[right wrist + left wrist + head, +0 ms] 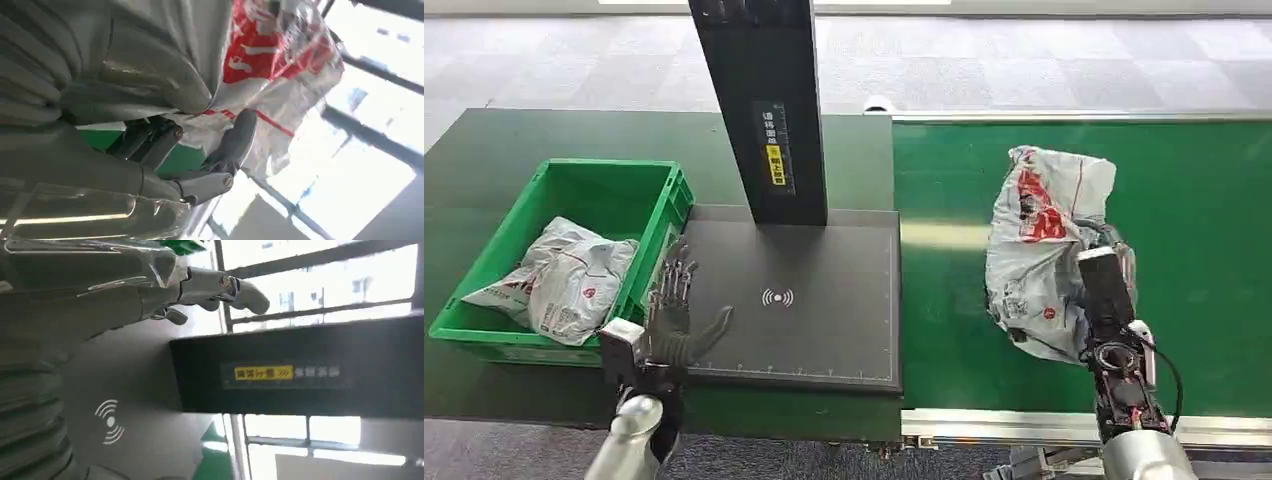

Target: Moved the parcel from conveyor to table for the left to box.

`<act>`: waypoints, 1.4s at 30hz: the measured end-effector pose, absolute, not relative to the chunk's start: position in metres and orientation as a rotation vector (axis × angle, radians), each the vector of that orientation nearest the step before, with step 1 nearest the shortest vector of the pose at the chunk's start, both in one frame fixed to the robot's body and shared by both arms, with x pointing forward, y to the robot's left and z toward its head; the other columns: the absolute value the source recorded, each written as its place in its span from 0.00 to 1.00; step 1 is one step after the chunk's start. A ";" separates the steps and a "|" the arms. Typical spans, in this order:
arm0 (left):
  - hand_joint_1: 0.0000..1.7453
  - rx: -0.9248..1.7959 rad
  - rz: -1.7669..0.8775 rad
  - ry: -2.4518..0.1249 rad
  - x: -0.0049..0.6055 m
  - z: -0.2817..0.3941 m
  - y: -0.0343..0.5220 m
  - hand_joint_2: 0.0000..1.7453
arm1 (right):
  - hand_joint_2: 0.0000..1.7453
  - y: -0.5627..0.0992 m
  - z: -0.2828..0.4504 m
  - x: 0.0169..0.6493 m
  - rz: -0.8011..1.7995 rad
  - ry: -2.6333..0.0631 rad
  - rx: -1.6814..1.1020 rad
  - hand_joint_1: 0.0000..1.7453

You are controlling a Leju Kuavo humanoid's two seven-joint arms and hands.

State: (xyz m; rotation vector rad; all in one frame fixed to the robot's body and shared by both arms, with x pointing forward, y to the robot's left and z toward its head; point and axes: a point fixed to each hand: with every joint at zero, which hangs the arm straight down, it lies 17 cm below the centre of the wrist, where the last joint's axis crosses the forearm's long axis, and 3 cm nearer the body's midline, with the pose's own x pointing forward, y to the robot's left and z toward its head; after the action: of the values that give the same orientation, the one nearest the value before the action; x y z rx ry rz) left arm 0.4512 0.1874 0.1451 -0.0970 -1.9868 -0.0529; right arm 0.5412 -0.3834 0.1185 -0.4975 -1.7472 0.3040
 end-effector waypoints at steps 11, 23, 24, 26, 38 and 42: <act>0.00 -0.024 0.219 -2.088 0.455 0.183 0.225 1.00 | 1.00 -0.341 0.247 0.475 0.222 -2.218 -0.867 1.00; 0.00 -0.073 0.243 -2.132 0.466 0.208 0.213 1.00 | 1.00 -0.127 0.233 0.450 0.964 -2.389 -0.607 1.00; 0.00 -0.075 0.244 -2.135 0.467 0.210 0.213 1.00 | 1.00 -0.119 0.228 0.451 0.973 -2.374 -0.547 1.00; 0.00 -0.092 0.241 -2.136 0.468 0.211 0.210 1.00 | 1.00 -0.102 0.217 0.454 1.016 -2.325 -0.428 1.00; 0.00 -0.187 0.188 -2.119 0.488 0.218 0.175 1.00 | 1.00 -0.046 0.082 0.447 1.273 -1.785 0.123 1.00; 0.00 -0.195 0.176 -2.112 0.490 0.216 0.170 1.00 | 1.00 -0.051 0.080 0.459 1.262 -1.805 0.025 1.00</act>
State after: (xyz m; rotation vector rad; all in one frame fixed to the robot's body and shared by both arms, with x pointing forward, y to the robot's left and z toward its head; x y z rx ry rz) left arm 0.4904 0.1698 0.2160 -0.1953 -2.1117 0.1757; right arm 0.4585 -0.0507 0.0802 0.0249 -1.8047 1.2622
